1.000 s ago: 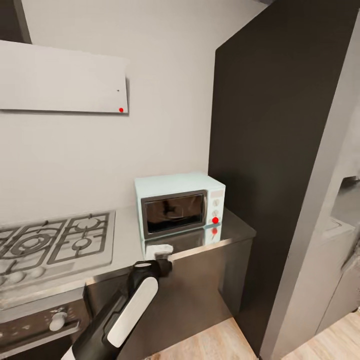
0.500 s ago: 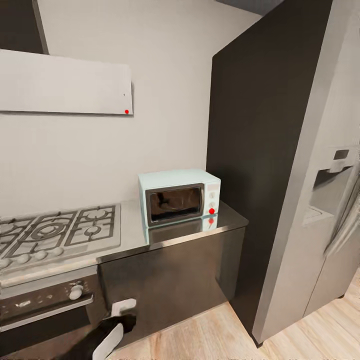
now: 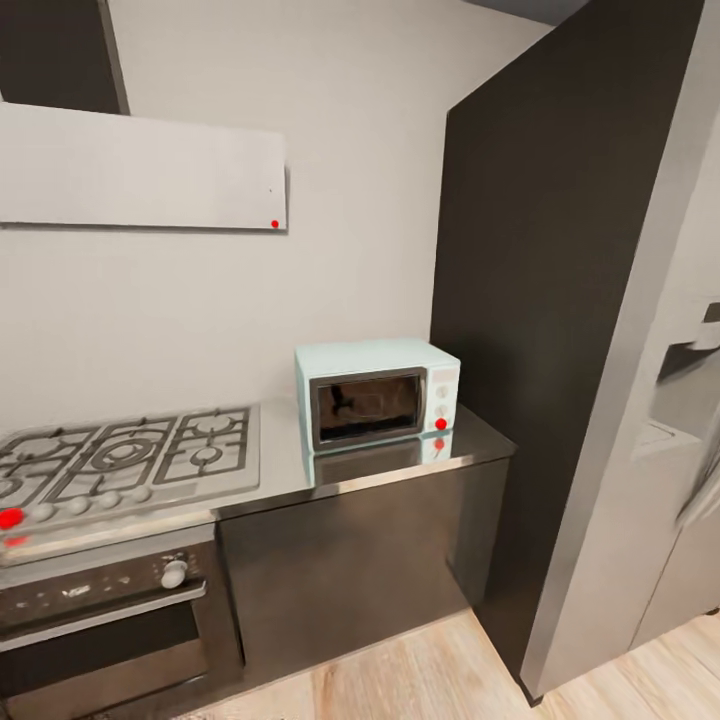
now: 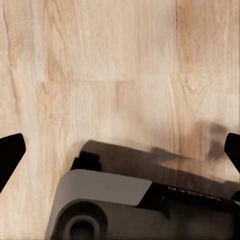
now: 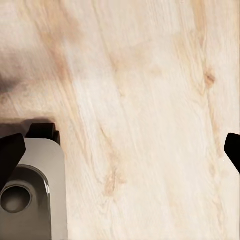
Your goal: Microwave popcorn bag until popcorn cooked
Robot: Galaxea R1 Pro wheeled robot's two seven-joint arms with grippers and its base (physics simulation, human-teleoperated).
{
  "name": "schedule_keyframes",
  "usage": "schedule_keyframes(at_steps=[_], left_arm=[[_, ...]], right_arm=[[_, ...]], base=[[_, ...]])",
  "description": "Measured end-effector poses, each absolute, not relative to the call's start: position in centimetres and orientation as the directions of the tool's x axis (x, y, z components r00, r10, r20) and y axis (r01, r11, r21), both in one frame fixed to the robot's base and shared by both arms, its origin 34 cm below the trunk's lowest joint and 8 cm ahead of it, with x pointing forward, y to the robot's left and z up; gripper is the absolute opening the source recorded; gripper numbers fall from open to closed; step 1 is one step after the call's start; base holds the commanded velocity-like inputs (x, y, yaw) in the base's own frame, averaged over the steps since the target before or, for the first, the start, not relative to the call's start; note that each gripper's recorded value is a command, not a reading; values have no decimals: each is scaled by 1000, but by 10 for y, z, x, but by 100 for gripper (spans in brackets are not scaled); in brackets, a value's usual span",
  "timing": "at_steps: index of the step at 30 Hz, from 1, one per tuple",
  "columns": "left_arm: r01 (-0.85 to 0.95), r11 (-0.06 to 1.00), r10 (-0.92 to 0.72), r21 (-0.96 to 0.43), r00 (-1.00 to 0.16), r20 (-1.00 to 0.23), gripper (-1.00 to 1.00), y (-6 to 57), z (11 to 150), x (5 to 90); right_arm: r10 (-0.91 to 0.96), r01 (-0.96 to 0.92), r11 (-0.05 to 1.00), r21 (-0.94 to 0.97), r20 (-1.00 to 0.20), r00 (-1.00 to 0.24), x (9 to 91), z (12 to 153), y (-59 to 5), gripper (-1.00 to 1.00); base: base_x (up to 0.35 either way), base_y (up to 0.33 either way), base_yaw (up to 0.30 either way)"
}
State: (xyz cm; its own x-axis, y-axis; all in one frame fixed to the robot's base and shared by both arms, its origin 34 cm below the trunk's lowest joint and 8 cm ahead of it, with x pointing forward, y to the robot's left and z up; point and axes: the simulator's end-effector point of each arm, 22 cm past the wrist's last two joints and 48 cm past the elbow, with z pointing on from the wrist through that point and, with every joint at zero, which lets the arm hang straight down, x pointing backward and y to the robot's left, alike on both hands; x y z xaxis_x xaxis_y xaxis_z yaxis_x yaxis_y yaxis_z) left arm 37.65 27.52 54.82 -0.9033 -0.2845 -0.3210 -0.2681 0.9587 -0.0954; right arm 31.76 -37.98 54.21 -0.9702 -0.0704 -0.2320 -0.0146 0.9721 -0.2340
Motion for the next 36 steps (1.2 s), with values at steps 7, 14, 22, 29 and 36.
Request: schedule_keyframes(at_steps=[7, 14, 22, 29, 36], left_arm=[[-264, 960, -281, -95, -907, -314, 100, 272, 545, 368], [-272, 958, -287, -90, -912, -293, 100, 272, 541, 353], [-271, 958, -286, -89, -912, -295, 100, 273, 540, 352], [-268, 959, -283, -88, -908, -310, 100, 272, 541, 355], [-273, 959, -285, -83, -908, -307, 100, 274, 540, 354]], right_arm=[[-75, -19, 971, -236, -233, -970, 318, 542, -381, 100], [-79, -19, 974, -227, -258, -963, 324, 543, -378, 100], [-122, -62, 971, -231, -257, -959, 326, 543, -376, 100], [-208, -155, 967, -204, -273, -939, 332, 542, -363, 100], [-193, -140, 970, -199, -279, -941, 332, 542, -363, 100]], base=[[0, 0, 278], [0, 0, 287], [0, 0, 298], [0, 0, 298], [0, 0, 214]])
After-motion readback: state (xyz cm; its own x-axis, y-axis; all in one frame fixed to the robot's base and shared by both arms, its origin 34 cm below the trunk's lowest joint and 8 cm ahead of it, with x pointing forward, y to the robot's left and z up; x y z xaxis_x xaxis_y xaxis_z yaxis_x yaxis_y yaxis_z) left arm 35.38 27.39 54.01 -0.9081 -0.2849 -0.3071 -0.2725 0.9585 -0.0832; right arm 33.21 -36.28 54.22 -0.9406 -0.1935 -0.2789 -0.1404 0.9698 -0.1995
